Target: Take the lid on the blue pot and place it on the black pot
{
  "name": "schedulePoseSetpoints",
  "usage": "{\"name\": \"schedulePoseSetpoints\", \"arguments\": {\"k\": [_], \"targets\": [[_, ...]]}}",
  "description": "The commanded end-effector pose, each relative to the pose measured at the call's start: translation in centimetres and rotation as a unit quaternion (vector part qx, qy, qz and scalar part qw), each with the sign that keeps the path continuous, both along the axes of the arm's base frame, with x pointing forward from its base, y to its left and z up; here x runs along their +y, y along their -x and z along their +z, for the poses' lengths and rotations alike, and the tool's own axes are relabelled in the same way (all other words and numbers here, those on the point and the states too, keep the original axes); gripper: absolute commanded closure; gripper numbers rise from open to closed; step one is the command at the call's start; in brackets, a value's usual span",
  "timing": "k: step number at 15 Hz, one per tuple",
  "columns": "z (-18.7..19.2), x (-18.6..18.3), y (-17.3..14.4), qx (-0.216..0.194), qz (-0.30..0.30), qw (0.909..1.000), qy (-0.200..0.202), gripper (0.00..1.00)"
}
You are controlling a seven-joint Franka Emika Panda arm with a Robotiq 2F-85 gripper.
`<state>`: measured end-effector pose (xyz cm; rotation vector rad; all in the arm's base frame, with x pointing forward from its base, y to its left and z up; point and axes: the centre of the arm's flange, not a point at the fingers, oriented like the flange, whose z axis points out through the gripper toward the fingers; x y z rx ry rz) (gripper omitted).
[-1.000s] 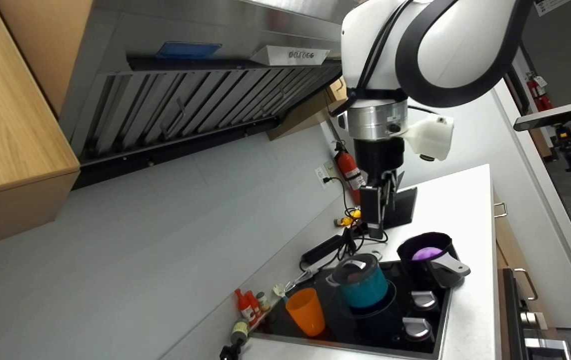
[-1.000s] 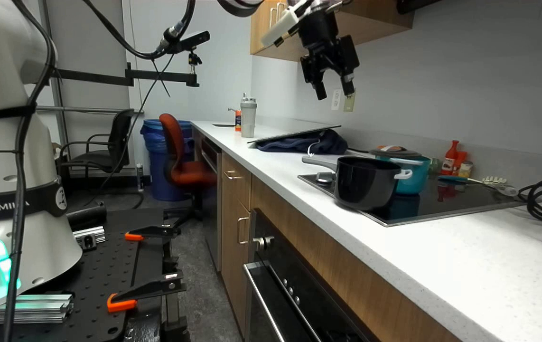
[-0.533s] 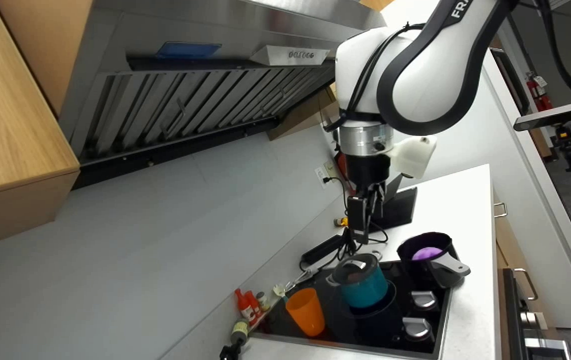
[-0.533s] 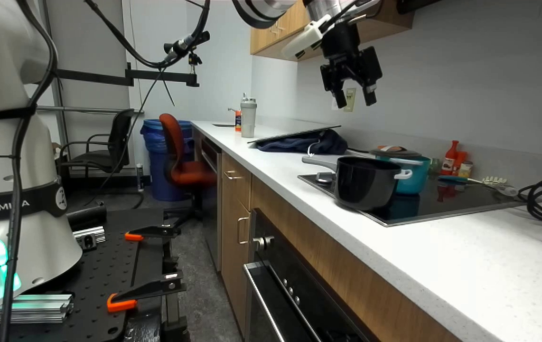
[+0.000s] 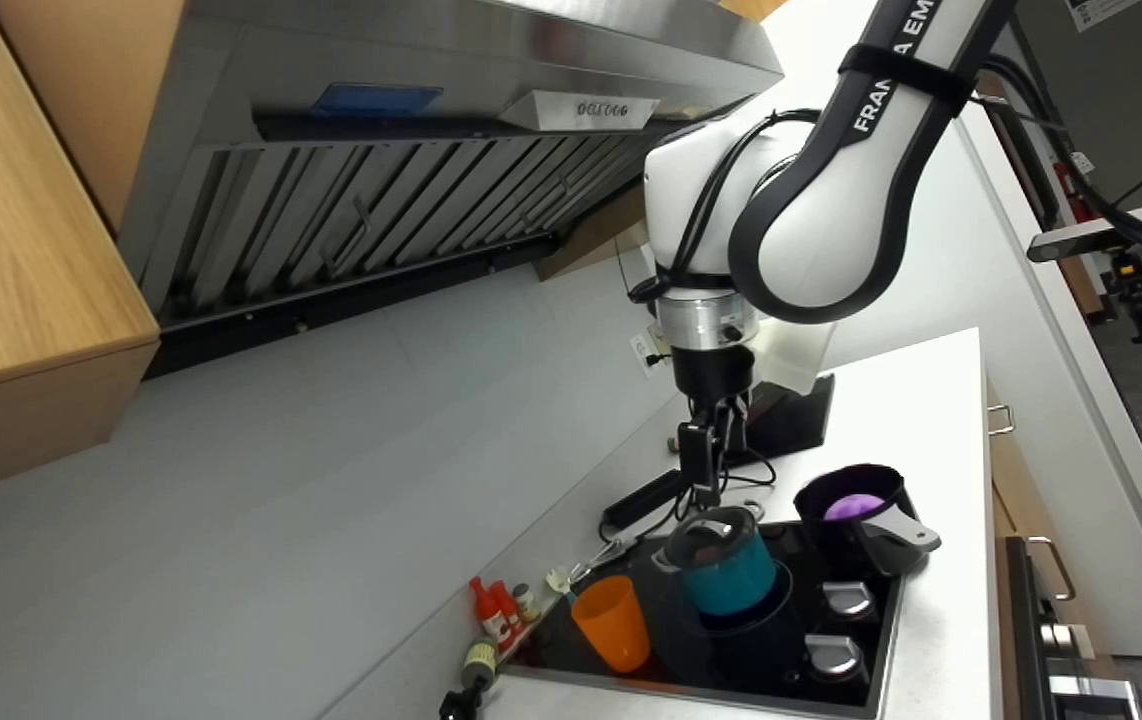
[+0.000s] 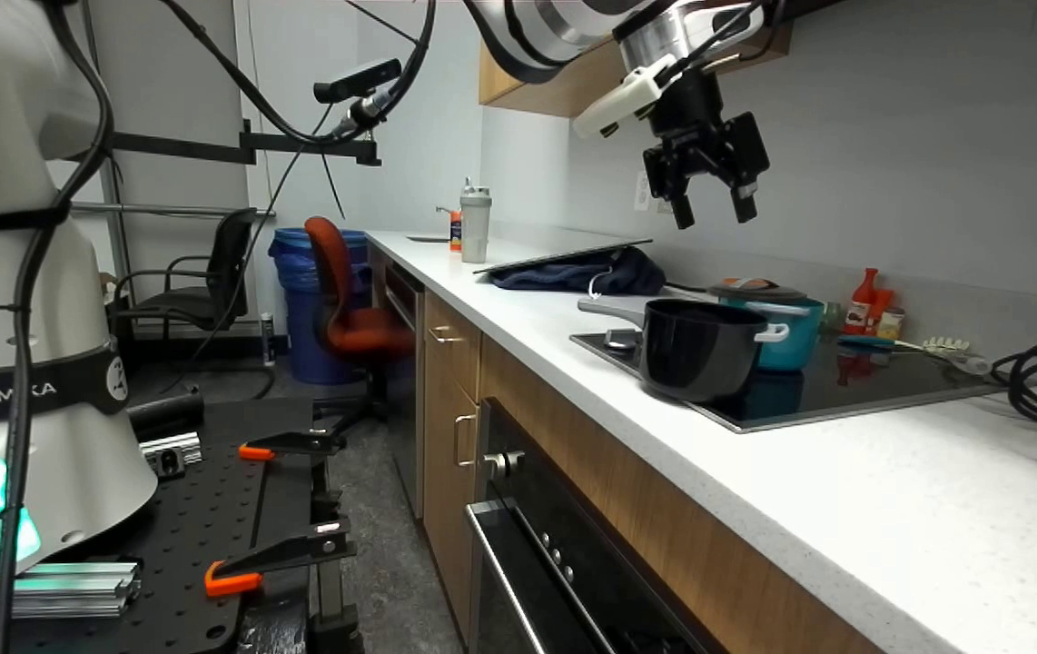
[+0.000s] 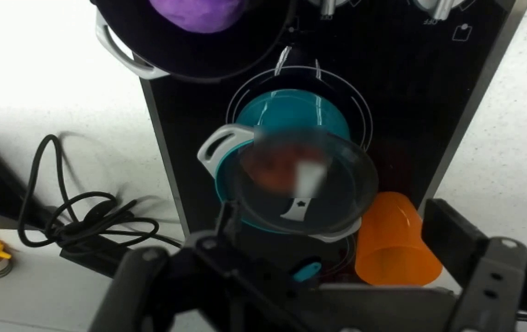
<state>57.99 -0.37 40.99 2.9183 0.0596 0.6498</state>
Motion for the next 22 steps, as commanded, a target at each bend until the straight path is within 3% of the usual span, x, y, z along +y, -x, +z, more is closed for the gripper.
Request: {"name": "schedulePoseSetpoints", "arguments": {"k": [1, 22], "targets": [[-0.5, 0.4, -3.1, -0.016, -0.01, 0.9998, 0.005, 0.0], [-4.1, -1.7, -7.4, -0.008, -0.047, 0.9988, -0.009, 0.03]]}}
